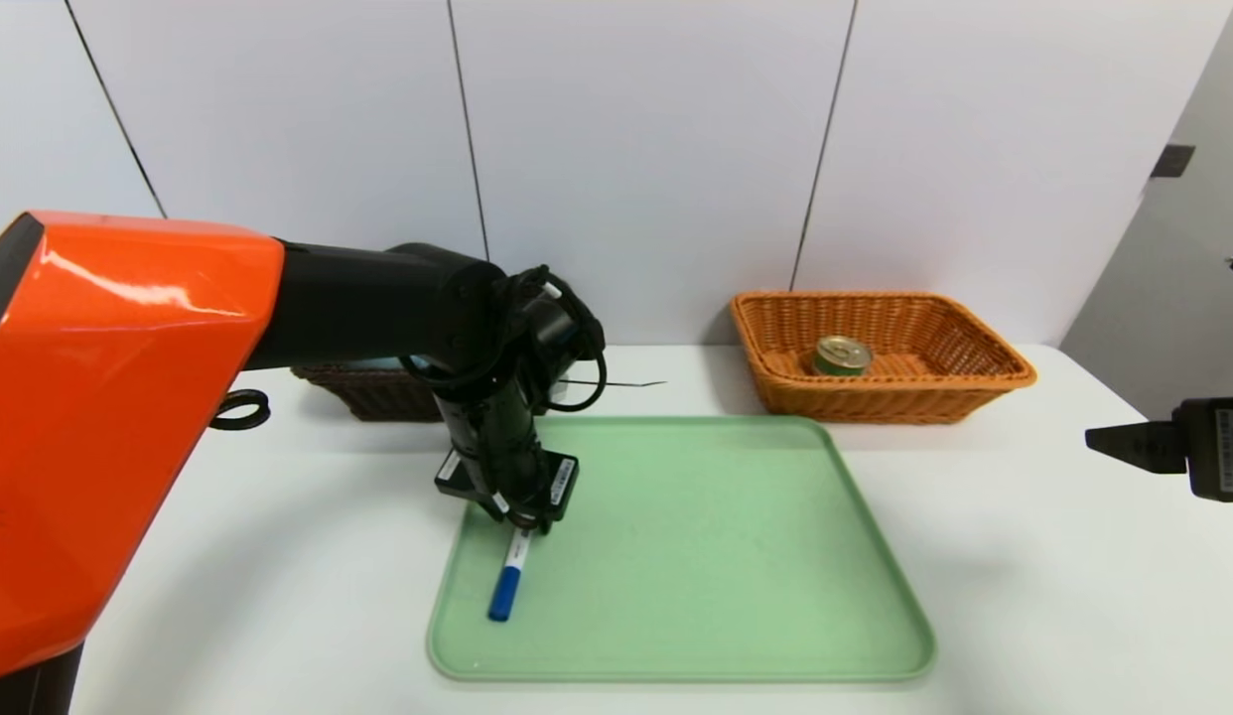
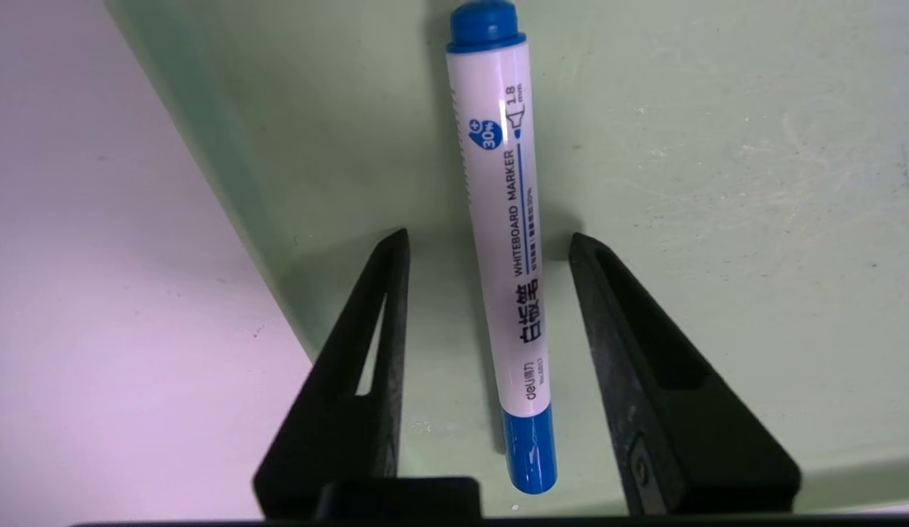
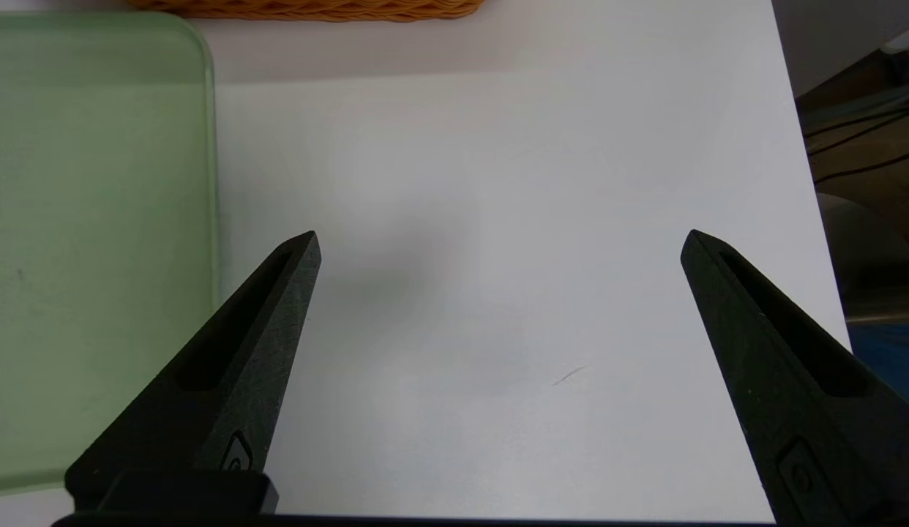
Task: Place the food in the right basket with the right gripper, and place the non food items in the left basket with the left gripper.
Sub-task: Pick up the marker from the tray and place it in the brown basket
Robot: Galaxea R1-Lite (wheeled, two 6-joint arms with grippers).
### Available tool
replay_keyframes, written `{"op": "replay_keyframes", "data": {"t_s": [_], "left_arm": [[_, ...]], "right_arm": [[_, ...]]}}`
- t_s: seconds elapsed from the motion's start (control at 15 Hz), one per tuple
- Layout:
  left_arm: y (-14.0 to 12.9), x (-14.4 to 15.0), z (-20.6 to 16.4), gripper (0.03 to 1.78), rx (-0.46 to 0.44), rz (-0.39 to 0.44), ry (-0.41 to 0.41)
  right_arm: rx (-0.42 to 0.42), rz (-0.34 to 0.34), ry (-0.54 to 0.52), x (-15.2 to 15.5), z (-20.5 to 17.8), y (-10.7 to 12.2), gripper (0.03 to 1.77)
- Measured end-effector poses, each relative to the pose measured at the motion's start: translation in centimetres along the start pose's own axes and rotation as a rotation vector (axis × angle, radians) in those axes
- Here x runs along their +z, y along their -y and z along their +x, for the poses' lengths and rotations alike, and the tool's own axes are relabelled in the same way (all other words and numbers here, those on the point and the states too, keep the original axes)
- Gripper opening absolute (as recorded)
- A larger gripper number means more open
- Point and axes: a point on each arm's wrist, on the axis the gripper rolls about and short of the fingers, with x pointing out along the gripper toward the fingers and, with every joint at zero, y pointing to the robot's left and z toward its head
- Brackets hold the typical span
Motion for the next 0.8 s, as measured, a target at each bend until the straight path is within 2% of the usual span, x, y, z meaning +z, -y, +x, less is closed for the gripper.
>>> {"op": "replay_keyframes", "data": {"t_s": [0.07, 0.53, 0.8], "left_arm": [[0.0, 0.0, -0.1, 0.19, 0.000, 0.000, 0.002], [0.1, -0.2, -1.1, 0.16, -0.013, 0.005, 0.019], [3.0, -1.6, -4.7, 0.16, -0.080, 0.093, 0.100]], "right_arm": [[0.001, -0.001, 0.001, 0.0, 0.0, 0.0, 1.70], [0.002, 0.001, 0.004, 0.0, -0.1, 0.0, 1.70], [0.002, 0.001, 0.003, 0.0, -0.1, 0.0, 1.70]]}}
